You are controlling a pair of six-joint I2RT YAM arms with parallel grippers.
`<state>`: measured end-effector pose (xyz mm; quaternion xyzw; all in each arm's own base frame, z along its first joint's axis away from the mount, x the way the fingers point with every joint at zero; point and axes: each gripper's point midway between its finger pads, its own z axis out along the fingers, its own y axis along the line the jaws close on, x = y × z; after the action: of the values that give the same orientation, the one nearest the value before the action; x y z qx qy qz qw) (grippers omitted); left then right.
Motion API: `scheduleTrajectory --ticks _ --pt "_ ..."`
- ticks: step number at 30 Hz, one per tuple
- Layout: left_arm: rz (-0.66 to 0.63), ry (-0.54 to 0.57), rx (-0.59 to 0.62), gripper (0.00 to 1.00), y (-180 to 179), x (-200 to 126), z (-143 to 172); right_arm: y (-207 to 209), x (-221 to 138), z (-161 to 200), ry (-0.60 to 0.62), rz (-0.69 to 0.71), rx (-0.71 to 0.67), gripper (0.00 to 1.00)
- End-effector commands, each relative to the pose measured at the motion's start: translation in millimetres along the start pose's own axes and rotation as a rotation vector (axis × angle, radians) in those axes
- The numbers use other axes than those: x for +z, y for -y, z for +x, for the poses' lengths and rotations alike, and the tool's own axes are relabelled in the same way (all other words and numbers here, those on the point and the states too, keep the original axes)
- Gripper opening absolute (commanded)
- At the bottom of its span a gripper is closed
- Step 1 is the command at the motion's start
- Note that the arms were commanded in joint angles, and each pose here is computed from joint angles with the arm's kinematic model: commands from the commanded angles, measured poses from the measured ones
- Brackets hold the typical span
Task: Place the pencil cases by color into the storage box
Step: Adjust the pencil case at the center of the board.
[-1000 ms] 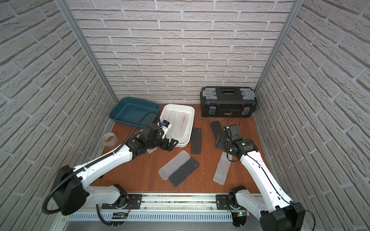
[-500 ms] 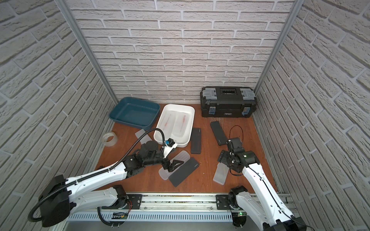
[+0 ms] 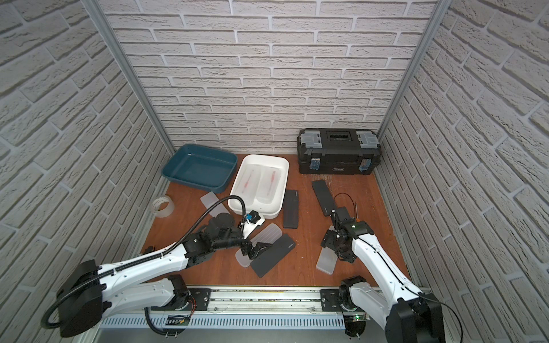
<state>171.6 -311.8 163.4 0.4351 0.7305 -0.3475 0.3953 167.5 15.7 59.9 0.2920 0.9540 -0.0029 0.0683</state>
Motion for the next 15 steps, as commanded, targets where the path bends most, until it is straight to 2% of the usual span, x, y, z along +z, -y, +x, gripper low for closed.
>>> scheduleTrajectory --ticks 1,9,15 --pt "0.010 0.038 0.040 0.98 2.1 4.5 -13.4 -12.9 -3.6 -22.1 0.066 -0.021 -0.023 0.87" --pt "0.032 0.049 0.012 0.98 3.4 6.4 -14.5 -27.2 13.6 -37.9 0.045 -0.015 -0.050 0.87" --pt "0.039 0.044 0.002 0.98 3.2 7.6 -14.3 -17.9 20.5 -44.7 0.054 0.042 -0.034 0.88"
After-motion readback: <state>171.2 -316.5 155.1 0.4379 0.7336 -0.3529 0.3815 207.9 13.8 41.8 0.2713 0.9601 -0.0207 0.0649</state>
